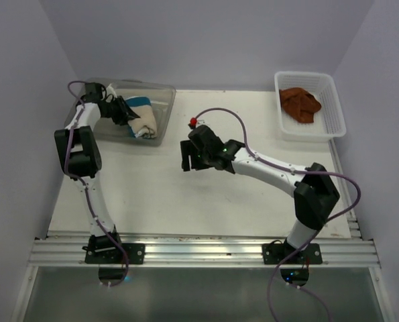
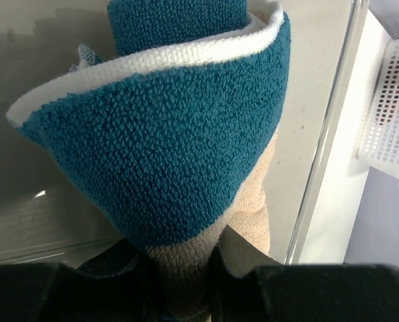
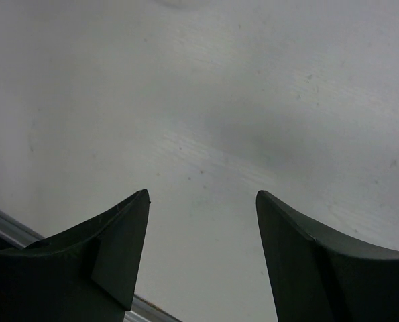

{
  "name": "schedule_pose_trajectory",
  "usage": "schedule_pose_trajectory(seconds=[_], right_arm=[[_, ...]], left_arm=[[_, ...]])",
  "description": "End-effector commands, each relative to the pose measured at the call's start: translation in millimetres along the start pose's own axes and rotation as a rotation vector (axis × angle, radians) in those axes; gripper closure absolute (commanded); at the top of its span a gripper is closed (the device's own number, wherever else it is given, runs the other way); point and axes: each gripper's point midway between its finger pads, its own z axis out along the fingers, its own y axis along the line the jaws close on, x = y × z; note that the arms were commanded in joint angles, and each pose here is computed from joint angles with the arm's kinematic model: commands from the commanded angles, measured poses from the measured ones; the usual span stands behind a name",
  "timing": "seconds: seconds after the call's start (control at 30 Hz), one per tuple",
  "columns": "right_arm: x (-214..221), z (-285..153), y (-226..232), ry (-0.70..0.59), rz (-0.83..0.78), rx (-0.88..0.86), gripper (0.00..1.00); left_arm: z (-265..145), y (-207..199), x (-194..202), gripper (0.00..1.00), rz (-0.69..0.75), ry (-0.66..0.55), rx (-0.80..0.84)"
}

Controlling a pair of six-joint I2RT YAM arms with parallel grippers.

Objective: Roll the towels
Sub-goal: Place the rolled towel into the container

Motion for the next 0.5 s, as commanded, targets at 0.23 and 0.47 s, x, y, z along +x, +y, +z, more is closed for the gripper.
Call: schedule_pose_trajectory(seconds=[0.23, 0.47], right_arm=[[-91.1, 41.9, 59.5, -0.130, 0.053, -0.057, 0.31], [-122.4, 91.0, 52.0, -0.156, 0.170, 0.016, 0.36]], left_arm=[[-37.0, 16.1, -19.0, 1.00, 0.048, -0.072, -0.084], [-46.2, 13.6, -10.4, 1.00, 0.050, -0.082, -0.089]])
